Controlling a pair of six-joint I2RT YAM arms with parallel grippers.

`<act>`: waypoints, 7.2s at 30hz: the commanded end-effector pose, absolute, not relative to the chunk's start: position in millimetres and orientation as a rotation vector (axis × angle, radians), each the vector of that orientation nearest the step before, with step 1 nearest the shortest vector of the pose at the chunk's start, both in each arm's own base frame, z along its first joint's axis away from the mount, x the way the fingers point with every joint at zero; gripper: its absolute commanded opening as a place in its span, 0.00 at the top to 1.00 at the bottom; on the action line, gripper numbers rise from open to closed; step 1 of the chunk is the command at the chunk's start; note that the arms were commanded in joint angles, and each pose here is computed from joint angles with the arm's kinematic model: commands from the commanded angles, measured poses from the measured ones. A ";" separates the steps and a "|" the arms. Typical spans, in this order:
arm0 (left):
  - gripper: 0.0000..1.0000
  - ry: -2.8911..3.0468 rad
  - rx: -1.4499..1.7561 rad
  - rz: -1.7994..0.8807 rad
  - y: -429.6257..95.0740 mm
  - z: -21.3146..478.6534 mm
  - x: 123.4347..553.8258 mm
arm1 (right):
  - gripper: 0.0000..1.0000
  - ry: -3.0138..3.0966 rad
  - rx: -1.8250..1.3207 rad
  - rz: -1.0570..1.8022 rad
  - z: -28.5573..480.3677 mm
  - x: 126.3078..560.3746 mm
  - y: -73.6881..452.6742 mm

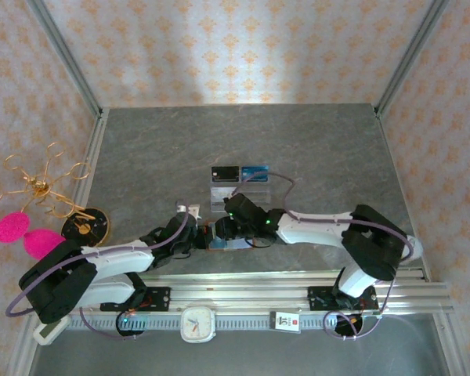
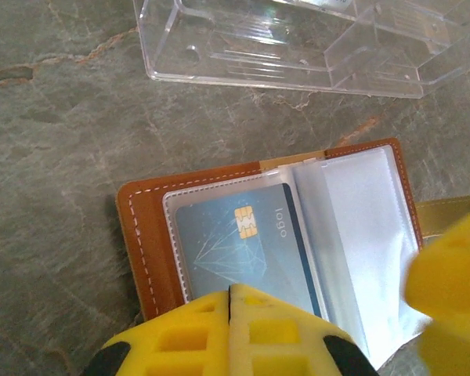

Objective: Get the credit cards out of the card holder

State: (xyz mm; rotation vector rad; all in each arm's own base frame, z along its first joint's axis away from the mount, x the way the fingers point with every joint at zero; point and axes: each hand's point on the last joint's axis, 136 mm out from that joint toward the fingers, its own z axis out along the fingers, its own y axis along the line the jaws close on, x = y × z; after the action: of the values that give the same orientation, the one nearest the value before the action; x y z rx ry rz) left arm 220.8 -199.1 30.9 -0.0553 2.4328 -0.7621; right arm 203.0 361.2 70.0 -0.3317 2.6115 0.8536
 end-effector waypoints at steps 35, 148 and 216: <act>1.00 2.477 -0.041 -0.750 -190.3 8.5 207.3 | 0.73 2.760 -0.356 0.594 20.6 193.3 346.0; 1.00 2.504 0.020 -0.759 -212.5 15.5 213.3 | 0.79 2.744 -0.073 0.993 38.3 201.8 318.7; 1.00 2.543 0.054 -0.825 -211.1 1.6 196.6 | 1.00 2.763 -0.086 0.865 42.7 198.2 307.9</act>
State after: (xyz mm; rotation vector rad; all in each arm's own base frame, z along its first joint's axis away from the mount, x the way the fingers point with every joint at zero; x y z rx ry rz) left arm 214.3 -222.2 22.5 0.0489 2.4490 -0.8531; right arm 196.3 322.2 39.2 -0.0945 2.7955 0.9496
